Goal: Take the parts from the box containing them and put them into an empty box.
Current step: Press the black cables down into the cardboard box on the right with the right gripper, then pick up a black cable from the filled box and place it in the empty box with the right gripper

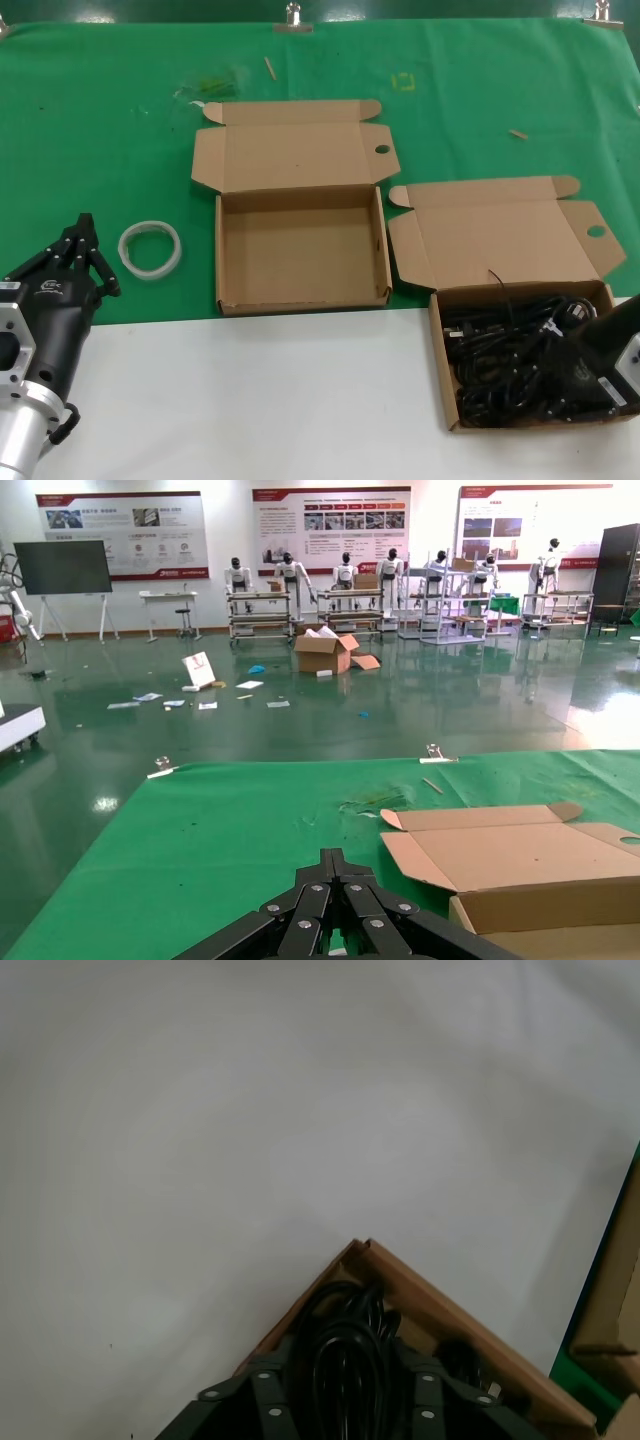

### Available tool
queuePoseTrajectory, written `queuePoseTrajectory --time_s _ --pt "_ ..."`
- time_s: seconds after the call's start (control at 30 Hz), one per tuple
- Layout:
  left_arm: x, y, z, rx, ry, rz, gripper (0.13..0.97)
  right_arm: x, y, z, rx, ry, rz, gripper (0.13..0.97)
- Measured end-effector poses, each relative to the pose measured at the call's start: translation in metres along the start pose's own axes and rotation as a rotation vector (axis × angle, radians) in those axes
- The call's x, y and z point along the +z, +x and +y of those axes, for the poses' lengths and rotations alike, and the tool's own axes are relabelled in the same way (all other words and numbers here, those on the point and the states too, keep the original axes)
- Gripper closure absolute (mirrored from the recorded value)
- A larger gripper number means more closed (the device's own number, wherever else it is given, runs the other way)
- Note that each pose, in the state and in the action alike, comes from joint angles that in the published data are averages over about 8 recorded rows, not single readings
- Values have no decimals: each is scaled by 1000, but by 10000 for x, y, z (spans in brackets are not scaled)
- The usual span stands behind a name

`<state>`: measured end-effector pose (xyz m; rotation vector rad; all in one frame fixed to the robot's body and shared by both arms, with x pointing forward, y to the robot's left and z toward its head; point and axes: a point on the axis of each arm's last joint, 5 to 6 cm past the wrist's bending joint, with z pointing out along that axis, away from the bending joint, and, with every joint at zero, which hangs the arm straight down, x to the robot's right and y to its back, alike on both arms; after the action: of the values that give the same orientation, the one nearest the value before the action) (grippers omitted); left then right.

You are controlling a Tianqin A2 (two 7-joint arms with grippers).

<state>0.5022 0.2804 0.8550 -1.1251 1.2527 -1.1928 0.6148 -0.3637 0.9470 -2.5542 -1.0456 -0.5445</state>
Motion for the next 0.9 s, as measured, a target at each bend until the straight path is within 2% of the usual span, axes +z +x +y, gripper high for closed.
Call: queuePoseTrajectory --time_s 0.13,0.4,0.7,0.9 --pt "0 0 0 0 0 0 957 -6 14 -44 -7 7 -1 681" --pt "0 0 0 0 0 0 957 -25 24 -87 -14 13 -7 833" --pt "0 0 0 0 0 0 957 -67 -13 33 2 -38 -47 893" --pt "0 0 0 0 0 0 957 -87 -43 110 18 -55 -57 896"
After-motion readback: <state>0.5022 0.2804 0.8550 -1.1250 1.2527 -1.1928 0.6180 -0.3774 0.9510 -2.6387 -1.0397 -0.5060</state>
